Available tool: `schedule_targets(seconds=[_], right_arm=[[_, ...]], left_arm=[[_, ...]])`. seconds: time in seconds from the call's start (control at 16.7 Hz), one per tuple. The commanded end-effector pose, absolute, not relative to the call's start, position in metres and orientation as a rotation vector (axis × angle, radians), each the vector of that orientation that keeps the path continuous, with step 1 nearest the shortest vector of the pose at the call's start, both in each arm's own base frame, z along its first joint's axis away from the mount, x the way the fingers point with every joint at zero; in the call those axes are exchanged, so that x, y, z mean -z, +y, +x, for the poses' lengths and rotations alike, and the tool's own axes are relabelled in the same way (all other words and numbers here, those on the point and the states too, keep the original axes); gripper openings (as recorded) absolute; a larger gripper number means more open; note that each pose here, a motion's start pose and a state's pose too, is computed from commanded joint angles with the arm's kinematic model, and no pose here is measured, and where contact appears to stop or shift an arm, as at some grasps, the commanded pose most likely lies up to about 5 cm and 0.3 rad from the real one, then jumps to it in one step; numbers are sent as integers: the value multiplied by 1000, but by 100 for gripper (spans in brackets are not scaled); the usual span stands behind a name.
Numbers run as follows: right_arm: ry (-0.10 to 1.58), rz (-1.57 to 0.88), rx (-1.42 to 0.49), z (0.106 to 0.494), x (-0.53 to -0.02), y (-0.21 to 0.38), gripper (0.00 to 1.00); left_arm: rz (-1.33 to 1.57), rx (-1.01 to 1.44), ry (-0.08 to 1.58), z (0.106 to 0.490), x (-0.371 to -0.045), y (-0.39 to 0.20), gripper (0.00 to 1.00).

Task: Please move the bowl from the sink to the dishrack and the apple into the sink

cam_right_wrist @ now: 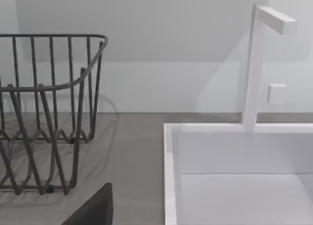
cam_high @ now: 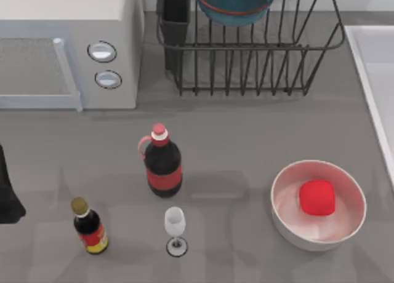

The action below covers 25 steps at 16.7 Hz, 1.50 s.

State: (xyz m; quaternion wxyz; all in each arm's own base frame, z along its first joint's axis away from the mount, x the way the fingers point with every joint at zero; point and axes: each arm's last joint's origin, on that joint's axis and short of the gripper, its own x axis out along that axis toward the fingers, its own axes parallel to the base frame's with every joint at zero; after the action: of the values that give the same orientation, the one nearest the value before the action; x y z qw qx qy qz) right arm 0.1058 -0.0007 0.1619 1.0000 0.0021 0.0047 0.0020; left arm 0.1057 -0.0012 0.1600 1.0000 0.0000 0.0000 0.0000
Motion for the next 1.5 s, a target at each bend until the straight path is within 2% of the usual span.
schedule_targets(seconds=[0.18,0.36,0.78,1.14,1.32,1.5], right_arm=[[94,37,-36,107,-176,3,100],[265,85,-85,116,-199,11,100],[873,148,-143,182,-241,53,100],[1360,80,-68,250,-224,116,100],[1505,34,-19,269,-208,141,100],[1567,9,6,276,-201,153,100]], left_arm=[[0,0,0,106,-160,-1,100],[0,0,0,106,-160,-1,100],[0,0,0,106,-160,-1,100],[0,0,0,106,-160,-1,100],[0,0,0,106,-160,-1,100],[0,0,0,106,-160,-1,100]])
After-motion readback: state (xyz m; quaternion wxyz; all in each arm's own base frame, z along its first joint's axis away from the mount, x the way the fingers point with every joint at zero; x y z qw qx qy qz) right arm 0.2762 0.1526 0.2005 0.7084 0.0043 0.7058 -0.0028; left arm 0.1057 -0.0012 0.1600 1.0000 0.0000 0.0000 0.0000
